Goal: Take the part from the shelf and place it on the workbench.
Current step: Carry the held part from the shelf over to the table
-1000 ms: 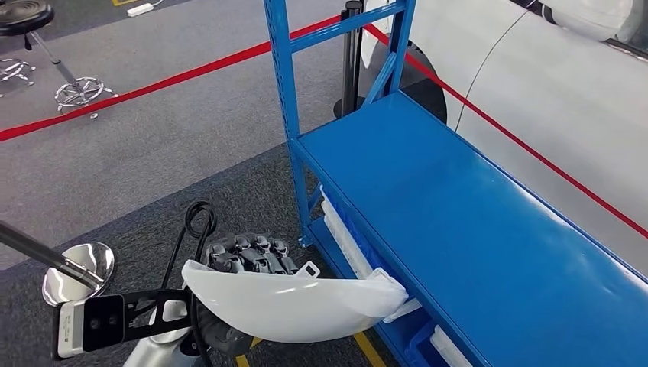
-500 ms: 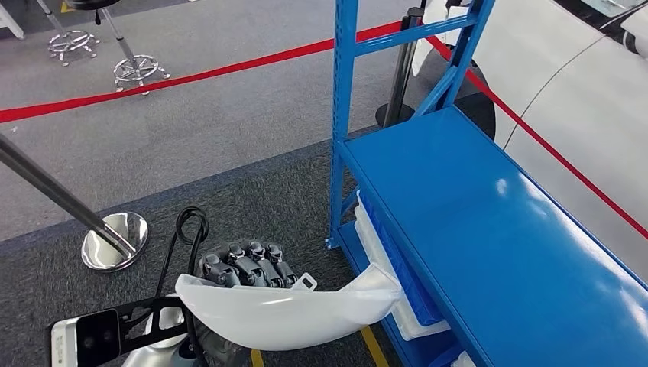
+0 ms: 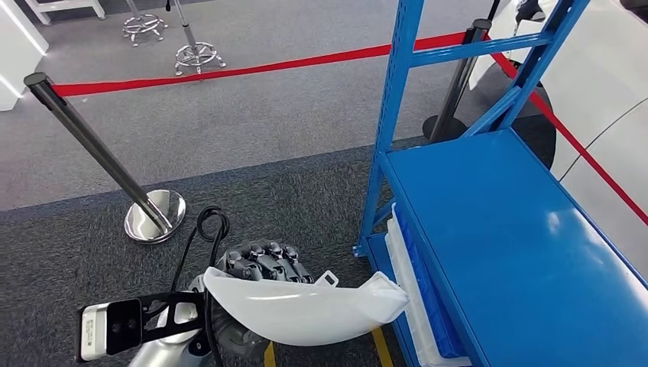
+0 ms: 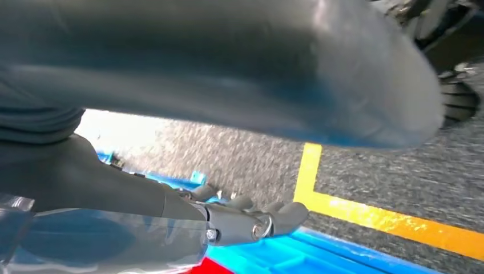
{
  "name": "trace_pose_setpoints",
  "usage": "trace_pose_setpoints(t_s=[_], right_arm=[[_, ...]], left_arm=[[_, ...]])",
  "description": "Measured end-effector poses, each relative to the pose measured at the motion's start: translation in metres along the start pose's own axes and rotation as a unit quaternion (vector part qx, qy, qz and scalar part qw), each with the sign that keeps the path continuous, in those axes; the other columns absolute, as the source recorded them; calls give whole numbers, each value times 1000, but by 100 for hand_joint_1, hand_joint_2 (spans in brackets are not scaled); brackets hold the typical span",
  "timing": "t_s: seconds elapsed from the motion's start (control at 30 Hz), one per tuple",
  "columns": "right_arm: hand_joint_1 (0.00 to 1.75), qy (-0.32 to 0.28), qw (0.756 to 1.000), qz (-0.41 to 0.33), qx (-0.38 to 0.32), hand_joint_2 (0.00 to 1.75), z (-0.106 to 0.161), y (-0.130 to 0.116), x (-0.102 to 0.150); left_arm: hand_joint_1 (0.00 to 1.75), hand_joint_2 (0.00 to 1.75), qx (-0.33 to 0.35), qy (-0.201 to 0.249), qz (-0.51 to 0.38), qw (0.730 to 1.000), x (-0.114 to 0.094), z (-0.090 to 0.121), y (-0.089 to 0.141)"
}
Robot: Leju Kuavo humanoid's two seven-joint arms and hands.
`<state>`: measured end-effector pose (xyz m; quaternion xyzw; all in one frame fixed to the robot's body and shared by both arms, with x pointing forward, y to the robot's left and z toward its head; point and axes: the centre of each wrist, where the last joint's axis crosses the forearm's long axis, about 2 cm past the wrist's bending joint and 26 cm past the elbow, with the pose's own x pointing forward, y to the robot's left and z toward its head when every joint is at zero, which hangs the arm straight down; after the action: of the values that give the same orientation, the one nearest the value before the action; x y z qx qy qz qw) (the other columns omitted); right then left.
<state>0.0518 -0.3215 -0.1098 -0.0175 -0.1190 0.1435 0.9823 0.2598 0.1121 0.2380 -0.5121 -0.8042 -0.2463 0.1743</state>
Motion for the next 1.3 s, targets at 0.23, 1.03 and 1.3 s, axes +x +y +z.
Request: trace_pose_setpoints(t_s=[0.23,1.03,1.3], right_arm=[[0,2,1000,1,1,0,0,2,-2],[0,-2,1000,3,3,0,0,2,2],[0,0,1000,5,3,0,0,4,-1]], left_arm=[[175,175,-1,2,-1,1000,-1,0,1],[175,175,-3,1,1,1000,-2,-3,2],[175,175,0,4,7,1000,-2,-2,2]])
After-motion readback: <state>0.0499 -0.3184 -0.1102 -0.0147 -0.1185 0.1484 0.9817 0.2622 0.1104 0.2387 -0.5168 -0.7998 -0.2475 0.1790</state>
